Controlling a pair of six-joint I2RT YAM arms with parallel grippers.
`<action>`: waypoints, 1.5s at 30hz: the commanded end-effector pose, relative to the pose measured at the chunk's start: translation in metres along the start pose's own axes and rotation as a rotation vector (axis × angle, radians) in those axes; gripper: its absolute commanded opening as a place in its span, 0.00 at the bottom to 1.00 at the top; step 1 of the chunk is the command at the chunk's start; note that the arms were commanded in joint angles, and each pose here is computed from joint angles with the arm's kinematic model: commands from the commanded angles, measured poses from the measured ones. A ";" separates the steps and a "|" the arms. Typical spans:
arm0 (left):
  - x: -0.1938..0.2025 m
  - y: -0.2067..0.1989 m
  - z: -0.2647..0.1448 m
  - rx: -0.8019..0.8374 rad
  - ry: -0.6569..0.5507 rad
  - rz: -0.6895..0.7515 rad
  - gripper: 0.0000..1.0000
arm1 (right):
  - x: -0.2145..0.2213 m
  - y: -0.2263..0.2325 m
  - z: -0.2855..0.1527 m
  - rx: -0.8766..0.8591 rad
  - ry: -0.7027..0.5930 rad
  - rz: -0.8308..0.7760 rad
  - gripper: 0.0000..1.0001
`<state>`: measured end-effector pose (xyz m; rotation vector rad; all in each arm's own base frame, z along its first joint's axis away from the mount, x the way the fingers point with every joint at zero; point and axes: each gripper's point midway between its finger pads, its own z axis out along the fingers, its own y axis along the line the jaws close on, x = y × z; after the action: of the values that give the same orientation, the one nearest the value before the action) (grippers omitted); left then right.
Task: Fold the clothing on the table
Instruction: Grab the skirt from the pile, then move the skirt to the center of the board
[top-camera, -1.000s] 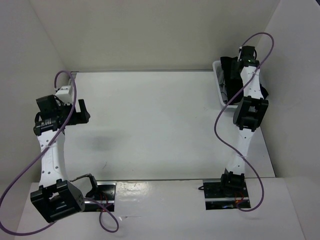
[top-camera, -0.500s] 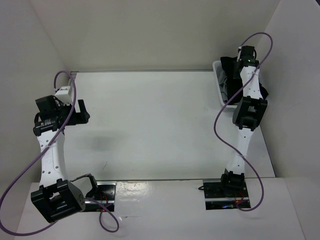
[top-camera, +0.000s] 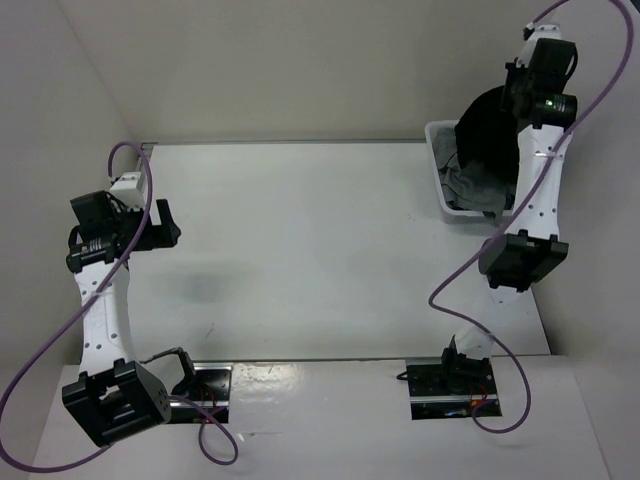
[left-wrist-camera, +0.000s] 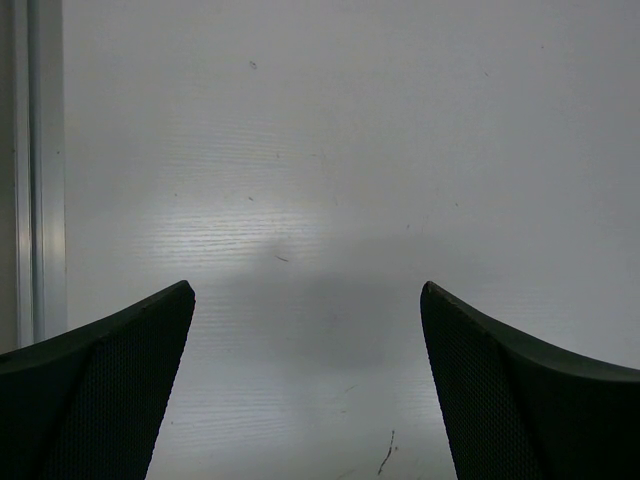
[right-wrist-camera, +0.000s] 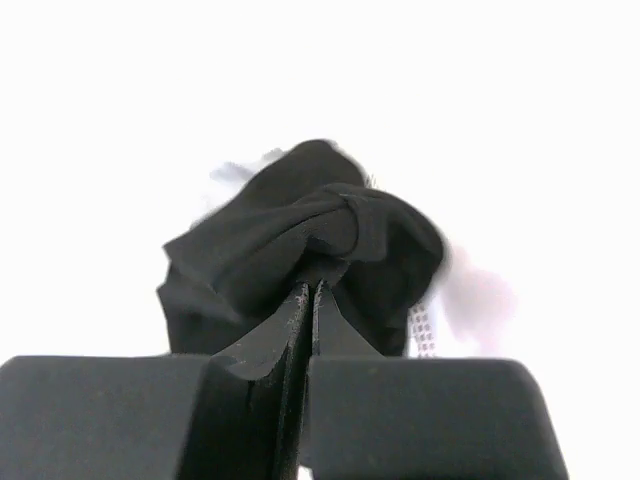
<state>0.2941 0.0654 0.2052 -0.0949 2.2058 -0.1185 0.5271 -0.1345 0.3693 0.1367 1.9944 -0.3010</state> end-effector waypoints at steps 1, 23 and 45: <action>-0.008 -0.004 -0.004 0.024 -0.044 0.025 1.00 | -0.027 0.003 -0.025 -0.032 -0.081 0.008 0.00; -0.010 -0.012 -0.014 0.047 -0.073 0.055 1.00 | 0.061 0.228 -0.129 -0.563 0.040 -0.362 0.00; -0.010 -0.020 -0.021 0.071 -0.094 0.073 1.00 | 0.253 0.299 -0.166 -0.742 0.392 -0.730 0.62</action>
<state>0.2867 0.0528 0.2248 -0.0136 2.1310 -0.1348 0.3472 0.1911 0.1717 -1.0522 2.3631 0.0962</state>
